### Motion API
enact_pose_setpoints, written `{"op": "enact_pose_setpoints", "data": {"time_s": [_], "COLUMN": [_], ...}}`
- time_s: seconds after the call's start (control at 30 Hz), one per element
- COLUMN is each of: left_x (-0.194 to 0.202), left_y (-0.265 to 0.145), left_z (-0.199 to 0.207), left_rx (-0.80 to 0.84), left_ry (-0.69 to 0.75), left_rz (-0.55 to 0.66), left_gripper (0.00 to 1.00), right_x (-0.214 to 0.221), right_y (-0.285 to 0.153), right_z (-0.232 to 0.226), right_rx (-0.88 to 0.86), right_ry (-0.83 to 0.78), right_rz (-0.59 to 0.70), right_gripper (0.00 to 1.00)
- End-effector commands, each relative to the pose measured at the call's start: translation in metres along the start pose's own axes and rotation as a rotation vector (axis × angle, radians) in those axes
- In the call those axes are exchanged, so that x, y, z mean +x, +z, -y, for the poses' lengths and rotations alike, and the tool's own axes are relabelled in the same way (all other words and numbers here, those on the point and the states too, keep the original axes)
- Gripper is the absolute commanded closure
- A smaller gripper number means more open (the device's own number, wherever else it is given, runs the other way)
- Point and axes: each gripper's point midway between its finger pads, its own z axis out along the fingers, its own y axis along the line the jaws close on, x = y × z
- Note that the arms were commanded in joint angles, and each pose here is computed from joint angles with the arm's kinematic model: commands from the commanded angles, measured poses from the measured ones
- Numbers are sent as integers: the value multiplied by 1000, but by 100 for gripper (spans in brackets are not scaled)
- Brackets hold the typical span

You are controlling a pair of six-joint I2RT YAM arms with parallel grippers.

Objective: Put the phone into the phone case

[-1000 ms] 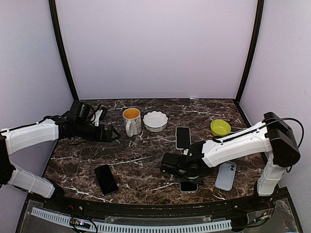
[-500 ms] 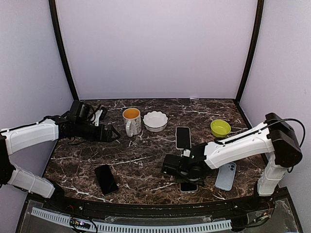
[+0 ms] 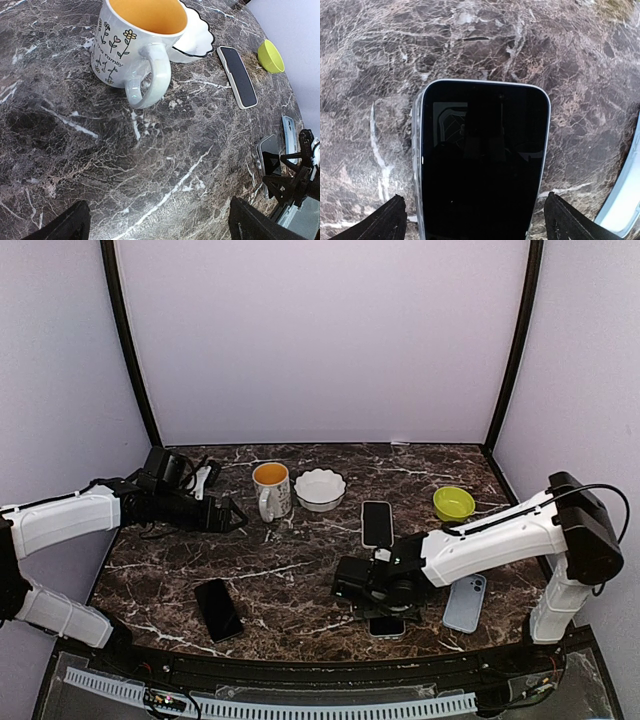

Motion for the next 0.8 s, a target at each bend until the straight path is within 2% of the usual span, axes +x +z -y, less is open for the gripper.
{"op": "enact_pose_setpoints", "data": {"time_s": [0.0,0.13,0.2,0.3,0.37,0.47,0.57,0.77], "left_x": [0,1,0,0,0,1,1,1], "left_y": [-2,-2,-2,-3,-3,-3,-2,-2], "left_z": [4,4,4,4,3,4,4,4], "left_rx": [16,18,18,17,16,17,18,18], "left_ry": [19,18,17,18,17,17,16,17], "left_rz": [8,4,6,10,12,8,6,6], "left_gripper": [1,1,1,1,1,1,1,1], "right_x": [-9,-7,-3,8,16,24,31,59], "right_y": [-28,-43,-45,-40,-34,-27,-21,1], "right_z": [-2,4,13,22,25,27,26,31], "right_rx": [-63,-130,-137,-157,-171,-188,-210,-209], "right_ry": [-12,10,45,98,125,135,136,124], "right_rz": [11,-4,-20,-47,-72,-95,-118,-196], "right_gripper": [2,3,8,27,44,60,73,87]}}
